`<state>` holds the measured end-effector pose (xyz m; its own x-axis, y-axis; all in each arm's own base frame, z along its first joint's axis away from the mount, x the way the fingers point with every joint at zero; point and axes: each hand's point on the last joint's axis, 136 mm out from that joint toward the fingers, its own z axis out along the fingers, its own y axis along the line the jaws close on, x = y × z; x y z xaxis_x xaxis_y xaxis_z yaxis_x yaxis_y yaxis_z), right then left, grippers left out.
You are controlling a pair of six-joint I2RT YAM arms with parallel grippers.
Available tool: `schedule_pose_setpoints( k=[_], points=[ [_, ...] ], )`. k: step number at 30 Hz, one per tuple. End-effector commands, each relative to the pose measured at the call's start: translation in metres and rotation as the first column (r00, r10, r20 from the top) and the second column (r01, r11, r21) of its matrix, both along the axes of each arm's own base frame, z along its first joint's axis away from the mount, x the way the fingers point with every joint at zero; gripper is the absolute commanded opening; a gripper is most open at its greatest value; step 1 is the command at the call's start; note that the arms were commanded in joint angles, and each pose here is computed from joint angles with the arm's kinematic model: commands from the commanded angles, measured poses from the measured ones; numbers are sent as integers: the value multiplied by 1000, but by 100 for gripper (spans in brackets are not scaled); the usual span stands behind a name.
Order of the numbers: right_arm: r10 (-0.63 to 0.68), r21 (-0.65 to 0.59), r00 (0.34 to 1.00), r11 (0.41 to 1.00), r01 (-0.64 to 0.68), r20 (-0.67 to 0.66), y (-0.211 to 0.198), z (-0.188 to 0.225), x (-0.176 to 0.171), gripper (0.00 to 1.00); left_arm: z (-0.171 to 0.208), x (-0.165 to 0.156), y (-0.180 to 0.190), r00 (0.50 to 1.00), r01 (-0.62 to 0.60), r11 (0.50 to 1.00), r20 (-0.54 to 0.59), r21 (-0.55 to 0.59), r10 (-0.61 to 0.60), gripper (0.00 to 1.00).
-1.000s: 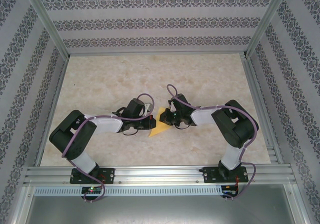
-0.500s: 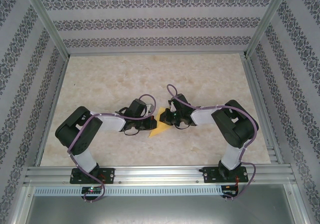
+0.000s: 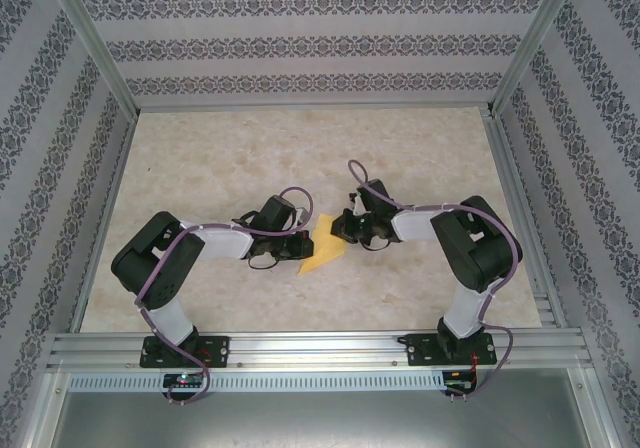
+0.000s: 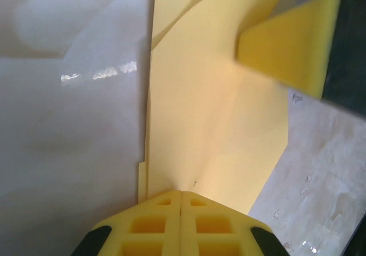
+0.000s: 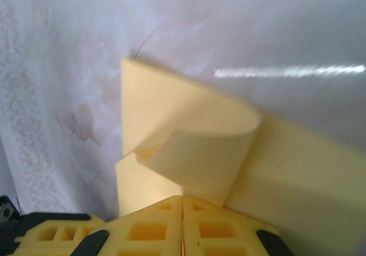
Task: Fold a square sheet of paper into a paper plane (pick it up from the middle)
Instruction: Fourth fold the wing at the center of the table.
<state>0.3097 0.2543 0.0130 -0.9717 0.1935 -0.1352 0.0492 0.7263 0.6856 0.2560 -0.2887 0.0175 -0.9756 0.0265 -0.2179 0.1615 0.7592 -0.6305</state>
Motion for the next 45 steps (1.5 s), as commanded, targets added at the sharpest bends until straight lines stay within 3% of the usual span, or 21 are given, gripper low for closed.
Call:
schedule_pose_setpoints(
  k=[1,9,15,21,26,31,38,45],
  points=[
    [-77,-133,997,988,79,25,-37,-17,24,8,-37,-32,29,990,14,989,-144,144,7,0],
    [-99,-115,990,987,110,96,-42,16,52,9,-34,-28,25,991,20,991,-136,134,-2,0],
    [-43,-70,984,996,56,173,-20,54,36,9,-34,-26,24,991,19,991,-132,131,-2,0],
    [36,-56,993,998,-30,115,14,37,6,9,-34,-25,23,992,20,991,-127,129,-3,0],
    [45,-51,996,998,-42,70,22,16,2,8,-34,-25,23,992,22,991,-129,131,-5,0],
    [20,-93,999,996,-16,48,8,0,11,4,-36,-26,24,991,21,991,-135,134,-3,0],
    [-111,-173,992,978,118,52,-43,-17,42,0,-37,-29,24,990,25,992,-140,126,-7,0],
    [-95,-146,987,983,113,129,-40,23,56,0,-34,-26,20,991,27,994,-132,109,-13,0]
  ],
)
